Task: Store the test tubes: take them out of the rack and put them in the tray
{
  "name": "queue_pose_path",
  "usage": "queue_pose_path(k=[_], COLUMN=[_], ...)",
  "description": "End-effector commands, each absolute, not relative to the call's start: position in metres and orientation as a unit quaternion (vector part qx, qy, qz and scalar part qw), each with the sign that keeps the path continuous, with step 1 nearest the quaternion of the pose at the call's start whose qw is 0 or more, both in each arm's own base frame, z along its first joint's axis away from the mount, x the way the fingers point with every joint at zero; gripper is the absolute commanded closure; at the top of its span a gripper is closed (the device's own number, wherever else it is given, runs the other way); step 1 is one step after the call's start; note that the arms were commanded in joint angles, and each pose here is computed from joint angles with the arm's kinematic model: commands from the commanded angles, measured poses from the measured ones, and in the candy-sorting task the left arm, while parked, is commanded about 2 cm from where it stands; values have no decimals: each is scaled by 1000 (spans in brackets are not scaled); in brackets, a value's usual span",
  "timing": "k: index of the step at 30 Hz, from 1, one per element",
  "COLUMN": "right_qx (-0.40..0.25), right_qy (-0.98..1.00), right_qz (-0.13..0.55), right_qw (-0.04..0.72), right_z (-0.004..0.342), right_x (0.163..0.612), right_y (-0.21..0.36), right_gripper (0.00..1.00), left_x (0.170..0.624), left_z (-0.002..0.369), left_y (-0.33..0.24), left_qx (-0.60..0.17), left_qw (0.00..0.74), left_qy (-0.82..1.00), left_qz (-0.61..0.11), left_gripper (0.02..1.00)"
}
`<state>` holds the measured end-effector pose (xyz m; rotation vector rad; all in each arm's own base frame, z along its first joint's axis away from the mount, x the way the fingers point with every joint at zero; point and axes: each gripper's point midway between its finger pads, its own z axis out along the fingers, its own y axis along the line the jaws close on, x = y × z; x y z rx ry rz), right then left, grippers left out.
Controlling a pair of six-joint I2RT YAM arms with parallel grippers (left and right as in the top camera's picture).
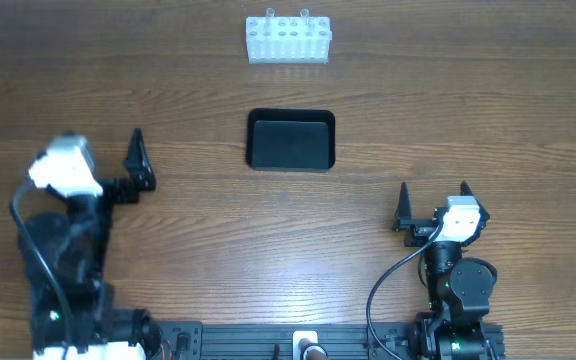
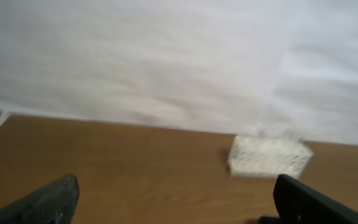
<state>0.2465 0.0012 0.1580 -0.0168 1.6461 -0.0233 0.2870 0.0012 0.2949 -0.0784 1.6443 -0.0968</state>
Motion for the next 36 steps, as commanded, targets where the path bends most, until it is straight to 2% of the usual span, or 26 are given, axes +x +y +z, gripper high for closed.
queue_pose_path(k=[1, 10, 22, 28, 36], right_qx=[-10, -10, -10, -10, -10], right_qy=[732, 732, 732, 732, 732], right_qz=[-2, -2, -2, -2, -2], right_qw=[681, 681, 681, 681, 681], right_z=[157, 157, 157, 157, 157], right_x=[246, 246, 246, 246, 246], right_y=[4, 4, 4, 4, 4], right_gripper=[7, 7, 9, 9, 7], left_x=[312, 360, 420, 465, 509], left_z=[329, 356, 355, 333, 289], left_y=[-26, -96, -197, -203, -223], left_qx=[7, 75, 143, 71, 78], left_qw=[677, 651, 608, 574, 508], left_qy=[733, 744, 759, 802, 849], left_qz=[-74, -134, -185, -148, -124], left_gripper=[23, 23, 20, 20, 20])
